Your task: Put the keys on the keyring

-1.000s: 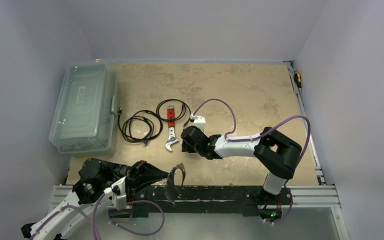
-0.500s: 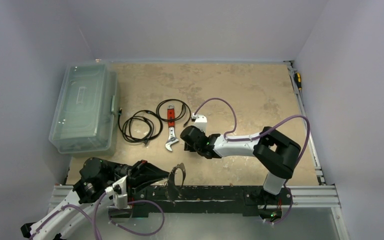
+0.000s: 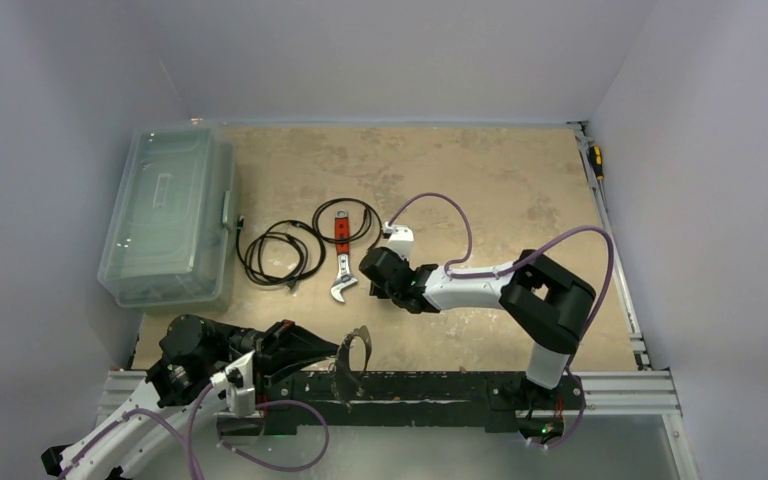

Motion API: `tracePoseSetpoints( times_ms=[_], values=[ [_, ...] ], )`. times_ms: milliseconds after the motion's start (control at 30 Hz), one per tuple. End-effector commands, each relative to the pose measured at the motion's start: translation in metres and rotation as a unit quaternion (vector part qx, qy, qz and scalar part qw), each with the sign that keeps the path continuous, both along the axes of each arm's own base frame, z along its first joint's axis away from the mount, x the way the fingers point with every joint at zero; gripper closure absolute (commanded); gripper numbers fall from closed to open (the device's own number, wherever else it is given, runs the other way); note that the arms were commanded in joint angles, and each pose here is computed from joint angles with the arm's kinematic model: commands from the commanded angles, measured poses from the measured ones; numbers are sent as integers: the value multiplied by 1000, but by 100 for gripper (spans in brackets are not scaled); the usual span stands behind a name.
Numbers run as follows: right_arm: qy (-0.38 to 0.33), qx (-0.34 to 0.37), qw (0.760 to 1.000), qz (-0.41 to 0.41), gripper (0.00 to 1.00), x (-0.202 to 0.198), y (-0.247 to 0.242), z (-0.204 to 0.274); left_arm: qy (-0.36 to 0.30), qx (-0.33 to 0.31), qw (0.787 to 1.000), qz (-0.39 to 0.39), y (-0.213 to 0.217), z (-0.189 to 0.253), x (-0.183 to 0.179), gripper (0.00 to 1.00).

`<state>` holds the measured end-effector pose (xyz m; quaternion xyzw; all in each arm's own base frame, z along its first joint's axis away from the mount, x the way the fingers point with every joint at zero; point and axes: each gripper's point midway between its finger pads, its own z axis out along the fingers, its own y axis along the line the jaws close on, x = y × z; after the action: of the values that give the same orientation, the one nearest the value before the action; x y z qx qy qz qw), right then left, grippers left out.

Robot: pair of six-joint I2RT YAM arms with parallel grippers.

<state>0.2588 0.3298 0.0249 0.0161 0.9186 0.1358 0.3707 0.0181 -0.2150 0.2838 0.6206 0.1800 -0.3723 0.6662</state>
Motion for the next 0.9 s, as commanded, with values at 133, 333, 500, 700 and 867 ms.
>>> tracePoseSetpoints(
  times_ms=[133,333,500,700,867],
  values=[
    [13,-37,999,-13,73,-1,-15,-20,-10,-12,1000,-12,0,7,-4,100],
    [12,-41,999,-14,81,0,-18,-17,-9,-11,1000,-11,-1,7,-4,100],
    [7,-35,999,-10,89,0,-18,-10,-9,-11,1000,-11,-1,7,-3,100],
    [5,-29,1000,0,100,-1,-15,-7,-8,-10,1000,-12,-1,6,-4,100],
    [0,-30,1000,4,100,-1,-17,-1,-8,-10,1000,-11,-1,6,-3,100]
  ],
)
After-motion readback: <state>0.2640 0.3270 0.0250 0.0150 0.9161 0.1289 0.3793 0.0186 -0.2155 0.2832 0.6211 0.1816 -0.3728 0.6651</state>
